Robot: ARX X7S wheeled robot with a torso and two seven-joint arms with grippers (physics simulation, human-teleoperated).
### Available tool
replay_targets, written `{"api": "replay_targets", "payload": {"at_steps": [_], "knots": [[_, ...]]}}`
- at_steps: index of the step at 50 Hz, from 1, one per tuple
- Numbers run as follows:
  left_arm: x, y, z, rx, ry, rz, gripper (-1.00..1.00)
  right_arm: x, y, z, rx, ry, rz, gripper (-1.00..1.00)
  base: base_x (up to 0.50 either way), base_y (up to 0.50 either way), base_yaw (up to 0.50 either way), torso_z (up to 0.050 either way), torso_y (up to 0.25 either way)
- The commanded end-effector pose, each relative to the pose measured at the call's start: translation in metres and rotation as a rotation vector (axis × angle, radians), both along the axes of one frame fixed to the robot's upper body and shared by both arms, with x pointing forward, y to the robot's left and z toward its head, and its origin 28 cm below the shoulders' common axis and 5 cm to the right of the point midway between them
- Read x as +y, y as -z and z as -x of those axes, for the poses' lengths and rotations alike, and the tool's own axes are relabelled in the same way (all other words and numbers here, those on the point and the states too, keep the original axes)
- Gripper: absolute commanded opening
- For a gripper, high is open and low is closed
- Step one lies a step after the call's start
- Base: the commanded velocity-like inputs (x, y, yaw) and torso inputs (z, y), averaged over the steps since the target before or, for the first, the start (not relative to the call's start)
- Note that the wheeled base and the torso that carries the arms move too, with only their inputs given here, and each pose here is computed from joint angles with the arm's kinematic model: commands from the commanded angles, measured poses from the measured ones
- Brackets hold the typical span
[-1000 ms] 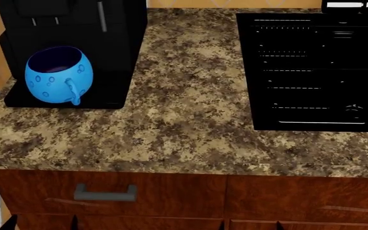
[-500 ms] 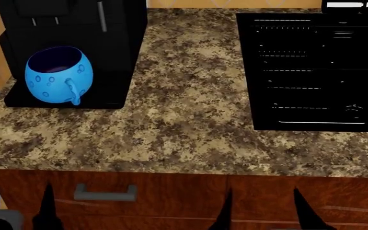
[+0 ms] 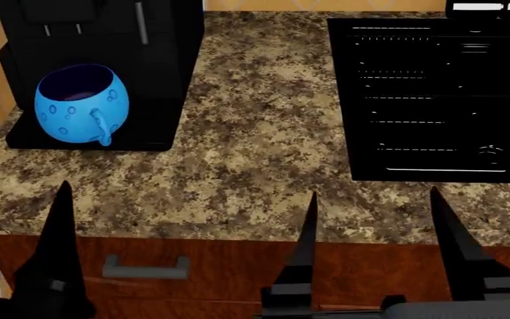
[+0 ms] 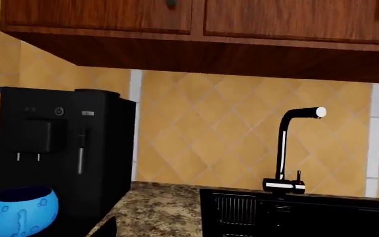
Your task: Pick the mug from under the coffee machine dispenser and place it on the counter.
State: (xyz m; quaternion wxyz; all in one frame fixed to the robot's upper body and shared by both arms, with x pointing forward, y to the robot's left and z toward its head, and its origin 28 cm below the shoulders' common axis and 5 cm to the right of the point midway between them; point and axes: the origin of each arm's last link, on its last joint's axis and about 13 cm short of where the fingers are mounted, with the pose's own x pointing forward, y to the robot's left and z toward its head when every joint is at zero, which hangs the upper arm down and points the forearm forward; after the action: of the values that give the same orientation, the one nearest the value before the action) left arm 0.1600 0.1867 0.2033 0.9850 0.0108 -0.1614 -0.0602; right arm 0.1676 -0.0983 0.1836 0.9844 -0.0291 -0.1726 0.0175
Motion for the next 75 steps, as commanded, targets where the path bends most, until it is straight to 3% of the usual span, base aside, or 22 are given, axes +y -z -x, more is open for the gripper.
{"api": "replay_targets", "payload": {"at_steps": [1,50,75], "knots": [[0.0156,-0.0173,0.026,0.112,-0.132,0.043,1.0,-0.0015,-0.0201,0.0203,-0.002,0.027,0.009,1.0,0.0,0.0,0.0,0.0,0.0],[0.0173,-0.0157,0.0315,0.121,-0.161,0.082,1.0,-0.0027,-0.0154,0.0216,0.004,0.036,-0.008,1.0,0.13,0.0,0.0,0.0,0.0],[0.0183,-0.0126,0.0281,0.131,-0.17,0.098,1.0,-0.0022,-0.0157,0.0207,0.01,0.03,-0.008,1.0,0.18,-0.14,0.0,0.0,0.0]]}}
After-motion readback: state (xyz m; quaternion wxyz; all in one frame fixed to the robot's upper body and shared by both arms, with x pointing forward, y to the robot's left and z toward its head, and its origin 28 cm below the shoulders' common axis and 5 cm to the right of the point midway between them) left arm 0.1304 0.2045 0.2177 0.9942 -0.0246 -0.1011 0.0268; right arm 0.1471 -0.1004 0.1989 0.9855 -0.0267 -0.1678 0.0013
